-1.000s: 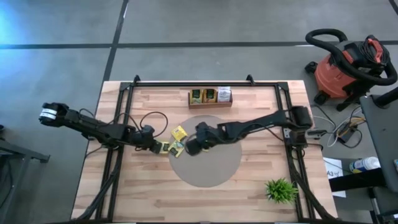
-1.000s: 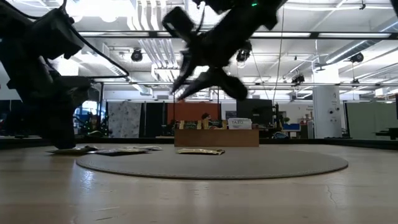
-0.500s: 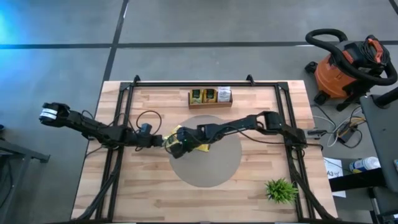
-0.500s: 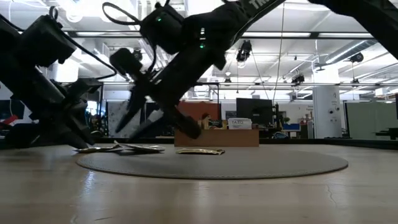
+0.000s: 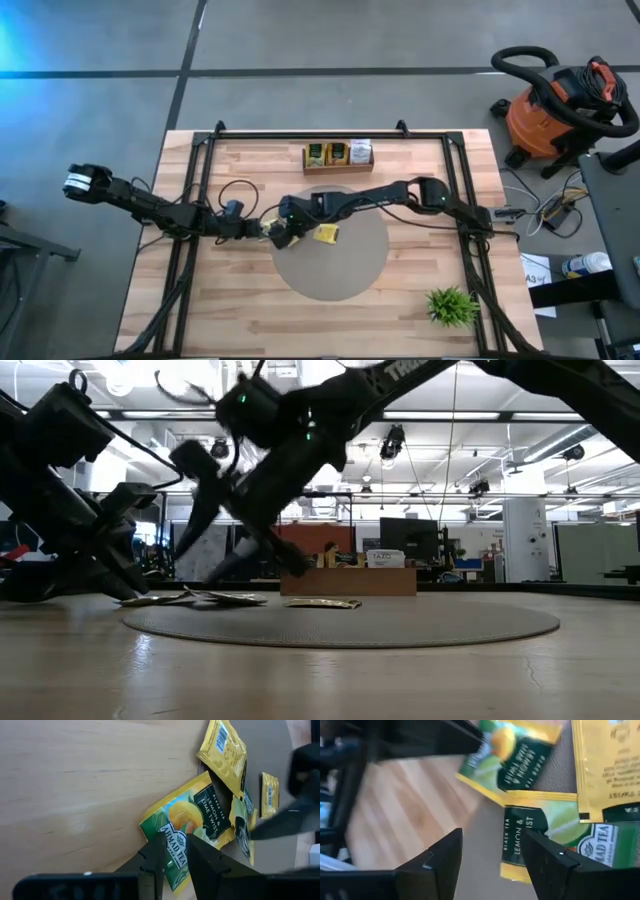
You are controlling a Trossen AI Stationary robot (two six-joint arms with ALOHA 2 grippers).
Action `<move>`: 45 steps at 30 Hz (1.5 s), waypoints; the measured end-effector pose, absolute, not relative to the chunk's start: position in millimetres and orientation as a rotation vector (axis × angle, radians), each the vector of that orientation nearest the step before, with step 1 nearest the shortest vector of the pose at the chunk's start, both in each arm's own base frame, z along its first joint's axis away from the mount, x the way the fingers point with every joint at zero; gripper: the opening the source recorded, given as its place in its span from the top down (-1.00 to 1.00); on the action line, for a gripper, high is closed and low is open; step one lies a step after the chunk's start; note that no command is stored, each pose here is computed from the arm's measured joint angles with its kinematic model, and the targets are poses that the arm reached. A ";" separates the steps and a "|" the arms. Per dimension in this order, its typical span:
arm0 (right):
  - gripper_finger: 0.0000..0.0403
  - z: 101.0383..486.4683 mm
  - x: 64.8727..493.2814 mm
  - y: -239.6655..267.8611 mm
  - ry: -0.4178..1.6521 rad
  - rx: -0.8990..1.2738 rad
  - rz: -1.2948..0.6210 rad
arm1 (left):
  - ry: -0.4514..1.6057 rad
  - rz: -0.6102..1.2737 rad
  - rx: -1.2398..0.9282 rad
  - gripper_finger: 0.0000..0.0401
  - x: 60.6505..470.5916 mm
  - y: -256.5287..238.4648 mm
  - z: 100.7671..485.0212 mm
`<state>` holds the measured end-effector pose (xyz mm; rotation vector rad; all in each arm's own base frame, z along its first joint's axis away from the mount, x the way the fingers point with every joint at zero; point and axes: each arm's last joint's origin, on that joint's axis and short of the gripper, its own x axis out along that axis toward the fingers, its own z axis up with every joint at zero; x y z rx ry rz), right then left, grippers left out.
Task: Pick & Place Tea
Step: Put the yellow tea bag into the left compartment of the wooden organizer
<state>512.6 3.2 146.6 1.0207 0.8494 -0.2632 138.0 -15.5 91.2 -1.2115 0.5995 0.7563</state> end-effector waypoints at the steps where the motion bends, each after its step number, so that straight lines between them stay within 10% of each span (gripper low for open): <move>1: 0.03 142.8 512.9 2.8 0.858 1.020 -0.264 | 0.597 0.756 -1.212 0.60 138.0 -15.5 91.3; 45: 0.03 125.6 514.7 -40.5 0.841 1.061 -0.318 | 0.416 0.672 -1.211 0.60 150.3 -15.3 100.7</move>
